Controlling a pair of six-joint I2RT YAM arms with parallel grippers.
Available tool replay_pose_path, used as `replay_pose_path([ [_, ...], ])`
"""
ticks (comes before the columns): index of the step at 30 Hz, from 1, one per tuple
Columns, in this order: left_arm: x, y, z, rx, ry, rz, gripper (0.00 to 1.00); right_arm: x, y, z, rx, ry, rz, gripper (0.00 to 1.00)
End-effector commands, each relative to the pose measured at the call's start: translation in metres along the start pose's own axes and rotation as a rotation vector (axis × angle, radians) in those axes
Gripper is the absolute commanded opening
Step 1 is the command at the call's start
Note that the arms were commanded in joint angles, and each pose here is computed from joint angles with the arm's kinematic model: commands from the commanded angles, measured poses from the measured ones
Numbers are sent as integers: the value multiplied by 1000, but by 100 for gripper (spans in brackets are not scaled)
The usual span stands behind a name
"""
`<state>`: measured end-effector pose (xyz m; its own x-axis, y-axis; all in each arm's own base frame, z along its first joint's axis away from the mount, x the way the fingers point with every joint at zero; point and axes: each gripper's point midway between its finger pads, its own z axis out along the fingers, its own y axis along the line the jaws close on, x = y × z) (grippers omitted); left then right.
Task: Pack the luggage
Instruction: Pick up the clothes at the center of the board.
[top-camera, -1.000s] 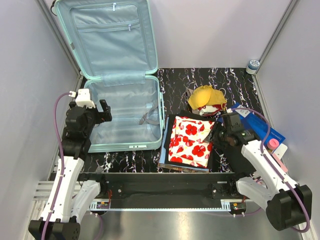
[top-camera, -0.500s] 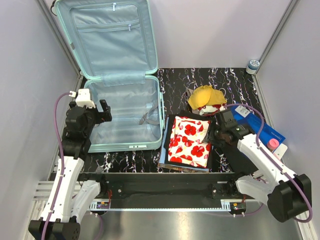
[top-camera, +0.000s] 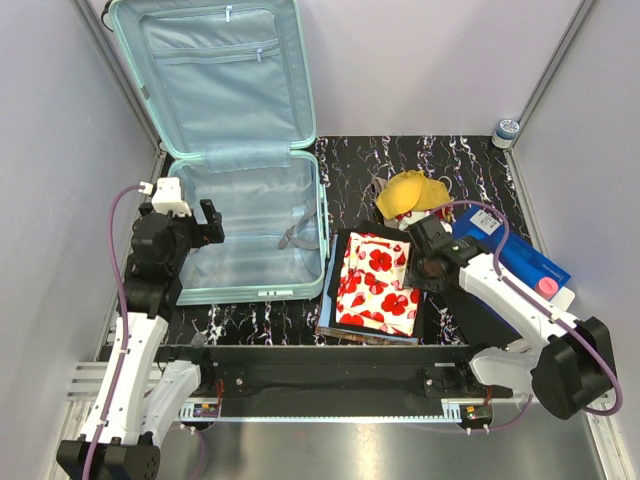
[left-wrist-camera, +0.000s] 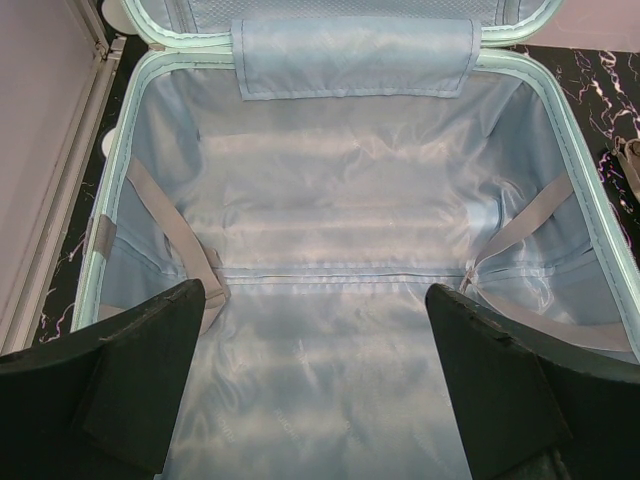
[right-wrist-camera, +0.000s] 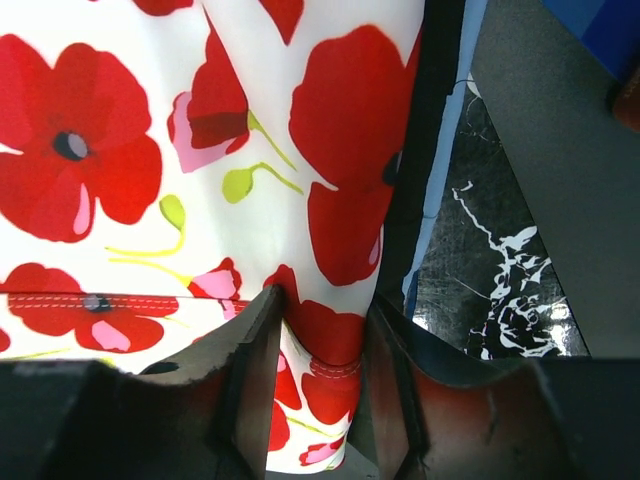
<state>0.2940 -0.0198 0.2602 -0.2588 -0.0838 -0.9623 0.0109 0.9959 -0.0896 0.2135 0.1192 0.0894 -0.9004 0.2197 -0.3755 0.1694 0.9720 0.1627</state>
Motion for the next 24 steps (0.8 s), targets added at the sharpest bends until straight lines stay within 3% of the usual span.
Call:
replay_pose_path([
  [1,-10,-4,1,22,-48,14,99,-10,6,-15,27,-39,-12,45],
  [12,-11,-7,0,33,-50,14,99,-5,9,-17,52,-8,-30,57],
  [24,-10,-9,0,42,-48,16,99,-12,19,-23,8,-35,-28,58],
])
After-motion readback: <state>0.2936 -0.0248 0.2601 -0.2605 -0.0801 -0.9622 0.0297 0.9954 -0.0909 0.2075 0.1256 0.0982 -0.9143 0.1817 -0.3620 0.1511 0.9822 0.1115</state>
